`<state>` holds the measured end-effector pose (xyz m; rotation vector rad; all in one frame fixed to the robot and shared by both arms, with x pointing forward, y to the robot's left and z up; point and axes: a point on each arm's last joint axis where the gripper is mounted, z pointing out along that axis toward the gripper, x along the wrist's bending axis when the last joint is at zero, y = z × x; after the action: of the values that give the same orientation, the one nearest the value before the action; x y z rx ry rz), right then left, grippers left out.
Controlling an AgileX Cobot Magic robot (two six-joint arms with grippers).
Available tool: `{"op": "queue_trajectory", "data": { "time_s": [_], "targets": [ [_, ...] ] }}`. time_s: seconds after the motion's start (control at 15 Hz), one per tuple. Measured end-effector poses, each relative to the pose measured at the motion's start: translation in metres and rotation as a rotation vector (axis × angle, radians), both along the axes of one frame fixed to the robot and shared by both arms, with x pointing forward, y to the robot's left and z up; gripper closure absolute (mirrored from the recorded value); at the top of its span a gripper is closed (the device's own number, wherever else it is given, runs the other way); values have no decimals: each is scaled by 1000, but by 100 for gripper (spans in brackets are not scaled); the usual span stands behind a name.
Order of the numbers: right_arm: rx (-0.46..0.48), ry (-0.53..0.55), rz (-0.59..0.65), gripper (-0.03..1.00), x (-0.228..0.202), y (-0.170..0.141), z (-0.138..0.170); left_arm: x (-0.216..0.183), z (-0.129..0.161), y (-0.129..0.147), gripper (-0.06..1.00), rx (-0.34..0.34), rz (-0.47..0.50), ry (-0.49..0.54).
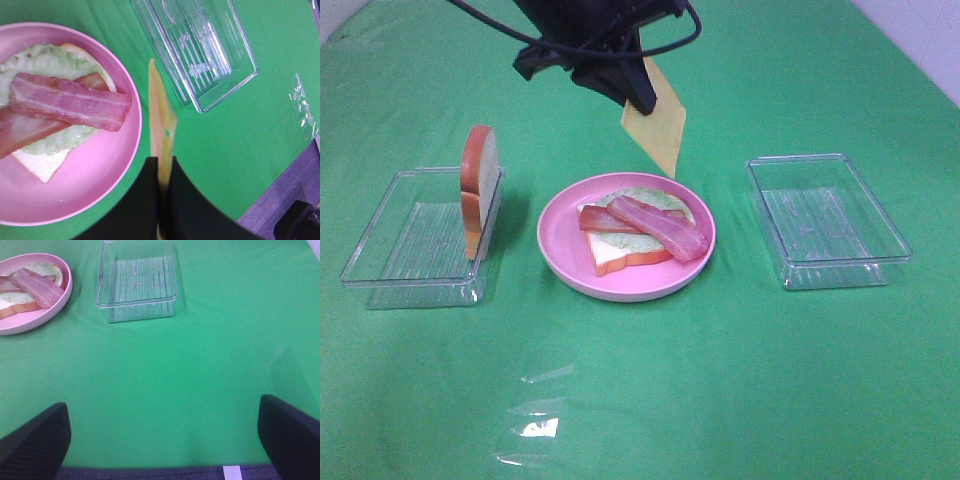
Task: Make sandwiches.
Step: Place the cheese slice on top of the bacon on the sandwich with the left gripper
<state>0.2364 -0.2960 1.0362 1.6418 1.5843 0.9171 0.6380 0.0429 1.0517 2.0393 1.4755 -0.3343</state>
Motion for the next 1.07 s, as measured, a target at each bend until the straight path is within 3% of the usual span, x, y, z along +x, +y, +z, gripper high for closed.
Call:
{"op": "queue_trajectory", "data": {
  "time_s": [0.2, 0.4, 0.67, 0.8, 0.93, 1.0, 1.07],
  "targets": [
    [0, 0, 0, -1, 0, 0, 0, 15, -56, -10, 94, 10, 20, 99],
    [0, 0, 0, -1, 0, 0, 0, 23, -94, -14, 94, 37, 37, 144],
    [0, 0, 0, -1, 0, 0, 0, 29, -128, -12, 94, 101, 38, 165],
    [0, 0, 0, -1, 0, 0, 0, 30, -131, -9, 92, 139, 41, 142],
    [0, 0, 0, -1, 0, 0, 0, 37, -127, -4, 60, 202, 68, 96],
    [0, 0, 0, -1, 0, 0, 0, 39, -123, -2, 33, 224, 65, 79],
    [0, 0, 0, -1, 0, 0, 0, 41, -117, -2, 13, 235, 57, 67]
  ]
}}
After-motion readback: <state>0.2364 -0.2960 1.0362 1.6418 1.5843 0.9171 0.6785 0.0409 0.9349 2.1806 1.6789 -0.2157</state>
